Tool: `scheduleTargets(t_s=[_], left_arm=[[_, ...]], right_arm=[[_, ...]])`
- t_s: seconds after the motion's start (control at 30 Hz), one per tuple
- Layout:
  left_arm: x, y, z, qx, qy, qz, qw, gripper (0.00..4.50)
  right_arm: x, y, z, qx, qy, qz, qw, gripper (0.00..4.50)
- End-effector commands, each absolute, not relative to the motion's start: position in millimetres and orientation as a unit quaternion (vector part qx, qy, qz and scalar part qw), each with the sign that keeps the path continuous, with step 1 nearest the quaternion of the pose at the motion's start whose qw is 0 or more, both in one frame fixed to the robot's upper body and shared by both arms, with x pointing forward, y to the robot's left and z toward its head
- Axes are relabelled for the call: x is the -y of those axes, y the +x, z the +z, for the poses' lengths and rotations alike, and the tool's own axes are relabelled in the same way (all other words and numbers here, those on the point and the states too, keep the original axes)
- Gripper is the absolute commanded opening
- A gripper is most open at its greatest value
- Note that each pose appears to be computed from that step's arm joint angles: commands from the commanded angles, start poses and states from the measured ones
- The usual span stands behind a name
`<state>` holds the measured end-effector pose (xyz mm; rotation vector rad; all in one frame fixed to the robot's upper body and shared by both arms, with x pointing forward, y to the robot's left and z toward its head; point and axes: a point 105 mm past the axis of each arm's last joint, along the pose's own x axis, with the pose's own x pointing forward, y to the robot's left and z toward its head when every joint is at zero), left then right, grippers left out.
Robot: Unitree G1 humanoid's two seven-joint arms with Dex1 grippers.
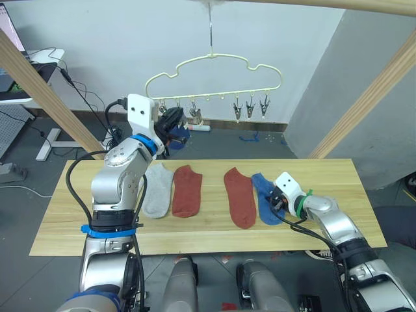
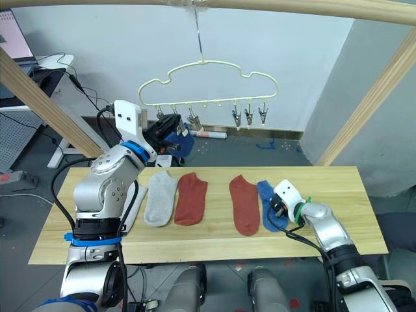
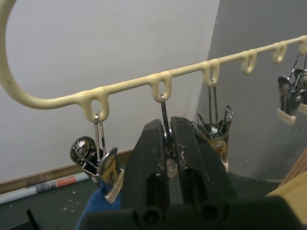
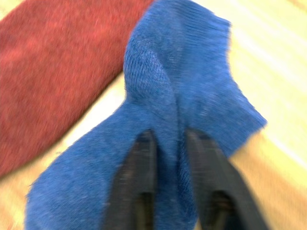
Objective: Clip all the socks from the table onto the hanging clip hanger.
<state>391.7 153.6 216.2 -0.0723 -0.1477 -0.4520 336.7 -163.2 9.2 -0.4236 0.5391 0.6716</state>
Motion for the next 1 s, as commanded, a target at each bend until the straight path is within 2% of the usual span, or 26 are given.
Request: scheduleTargets(t_s=[0.03, 0.17, 0.27, 0.37, 0.47, 0.57, 0.7, 1.0], left_arm=[[-153, 389, 220, 0.079, -0.032, -0.231, 0.969, 0.00], [-150, 388, 216, 0.060, -0.071, -0.239, 0.967, 0.00], [-150, 387, 212, 0.017, -0.175, -0.252, 0.952, 0.00], [-152, 384, 212, -0.022, -0.292, -0.263, 0.919, 0.00], [-153, 382, 215, -0.044, -0.367, -0.271, 0.889, 0.00], [-152, 379, 216, -0.061, -0.397, -0.275, 0.874, 0.00], [-145, 375, 220, -0.068, -0.421, -0.291, 0.856, 0.00], [-141, 374, 222, -0.068, -0.418, -0.291, 0.858, 0.00]], right_arm=[[169, 327, 12, -0.264, -0.199, 0.328, 0.885, 0.02], [163, 323, 34, -0.213, -0.224, 0.344, 0.887, 0.02], [149, 318, 65, -0.135, -0.256, 0.358, 0.888, 0.02], [131, 308, 92, -0.070, -0.258, 0.370, 0.890, 0.02], [111, 299, 111, -0.024, -0.253, 0.388, 0.886, 0.02], [94, 295, 125, 0.009, -0.245, 0.400, 0.883, 0.02], [54, 301, 156, 0.063, -0.213, 0.411, 0.884, 0.02], [20, 315, 170, 0.085, -0.180, 0.421, 0.885, 0.02]])
